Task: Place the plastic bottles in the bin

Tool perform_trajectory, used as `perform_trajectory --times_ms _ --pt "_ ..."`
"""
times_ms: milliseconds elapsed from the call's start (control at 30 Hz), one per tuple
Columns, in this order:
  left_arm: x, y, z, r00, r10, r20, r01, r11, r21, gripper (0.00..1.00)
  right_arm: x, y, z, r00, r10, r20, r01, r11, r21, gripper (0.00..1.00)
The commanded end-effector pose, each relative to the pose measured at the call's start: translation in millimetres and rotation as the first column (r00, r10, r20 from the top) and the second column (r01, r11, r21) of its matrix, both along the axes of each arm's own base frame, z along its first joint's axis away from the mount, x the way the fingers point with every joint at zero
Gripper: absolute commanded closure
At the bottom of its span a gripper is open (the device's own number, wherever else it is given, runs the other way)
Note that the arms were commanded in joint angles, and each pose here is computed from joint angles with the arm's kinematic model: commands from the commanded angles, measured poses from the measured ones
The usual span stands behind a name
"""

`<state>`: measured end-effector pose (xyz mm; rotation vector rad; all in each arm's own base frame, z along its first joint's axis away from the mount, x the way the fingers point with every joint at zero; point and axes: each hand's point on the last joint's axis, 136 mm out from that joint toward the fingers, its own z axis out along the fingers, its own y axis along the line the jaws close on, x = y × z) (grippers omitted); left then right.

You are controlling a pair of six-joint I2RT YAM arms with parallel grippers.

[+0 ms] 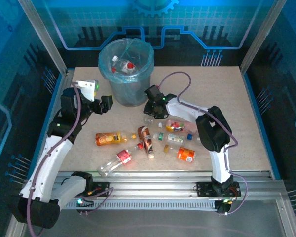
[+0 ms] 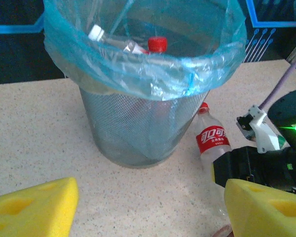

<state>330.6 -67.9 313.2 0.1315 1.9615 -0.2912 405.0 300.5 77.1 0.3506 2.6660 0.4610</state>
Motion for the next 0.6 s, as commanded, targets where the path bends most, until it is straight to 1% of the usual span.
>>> perform_trajectory --times_ms 0,333,400,467,567 --pt "-1 8 22 0.999 0.046 0.020 -0.045 0.998 -0.032 0.22 5 -8 28 0.997 -0.020 0.069 0.017 0.999 0.035 0.54" --pt "-3 2 68 0.997 0.051 0.065 -0.040 0.986 -0.162 0.23 -9 -30 64 0.988 -0.039 0.152 0.029 0.997 0.066 0.59" --pt "-1 -5 75 0.998 0.024 0.059 -0.012 0.982 -0.189 0.24 -11 -35 71 0.984 -0.044 0.173 0.031 0.997 0.072 0.59" --pt "0 -18 84 0.997 -0.047 0.055 0.058 0.973 -0.222 0.24 -14 -38 78 0.981 -0.027 0.192 0.013 0.997 0.077 0.59" --pt "4 -33 96 0.993 -0.112 0.038 0.118 0.948 -0.295 0.27 -17 -42 86 0.978 0.007 0.207 -0.023 0.997 0.073 0.60"
